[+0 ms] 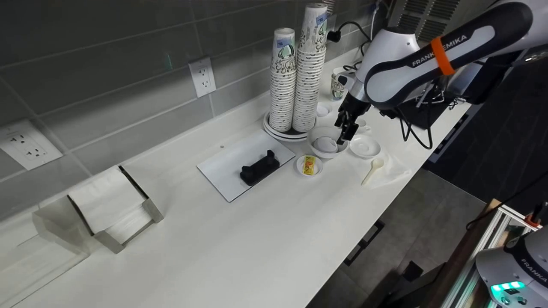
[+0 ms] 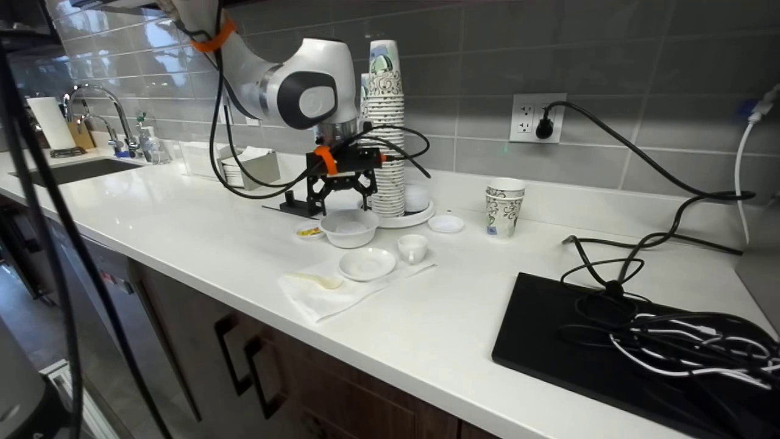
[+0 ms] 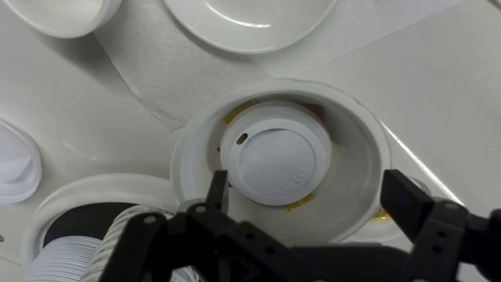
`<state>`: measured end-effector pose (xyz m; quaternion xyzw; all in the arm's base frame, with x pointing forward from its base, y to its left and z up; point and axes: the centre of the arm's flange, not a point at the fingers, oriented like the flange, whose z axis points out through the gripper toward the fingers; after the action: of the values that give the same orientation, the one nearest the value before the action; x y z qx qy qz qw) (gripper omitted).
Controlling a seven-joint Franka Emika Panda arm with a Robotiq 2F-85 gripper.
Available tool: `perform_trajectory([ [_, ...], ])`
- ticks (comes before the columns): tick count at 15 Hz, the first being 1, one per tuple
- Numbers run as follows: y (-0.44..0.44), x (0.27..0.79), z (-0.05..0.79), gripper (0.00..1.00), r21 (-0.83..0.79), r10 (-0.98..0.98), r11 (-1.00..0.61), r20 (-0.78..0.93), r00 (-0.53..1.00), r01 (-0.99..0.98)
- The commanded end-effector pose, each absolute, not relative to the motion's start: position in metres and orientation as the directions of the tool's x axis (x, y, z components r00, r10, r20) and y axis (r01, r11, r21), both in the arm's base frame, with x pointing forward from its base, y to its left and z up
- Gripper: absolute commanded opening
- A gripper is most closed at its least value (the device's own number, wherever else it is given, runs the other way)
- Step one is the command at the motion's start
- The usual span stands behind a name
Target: Put the coffee cup lid on the counter
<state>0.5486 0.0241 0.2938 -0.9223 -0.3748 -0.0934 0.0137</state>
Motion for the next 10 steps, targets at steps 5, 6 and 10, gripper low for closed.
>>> perform_trajectory([
  [5, 0.033, 0.577, 0.258, 1.0, 0.003, 0.662, -0.732, 0.241, 0.709, 0.682],
  [6, 0.033, 0.578, 0.256, 1.0, 0.015, 0.663, -0.734, 0.236, 0.711, 0.679],
  [10, 0.03, 0.582, 0.25, 1.0, 0.009, 0.648, -0.747, 0.238, 0.724, 0.665],
])
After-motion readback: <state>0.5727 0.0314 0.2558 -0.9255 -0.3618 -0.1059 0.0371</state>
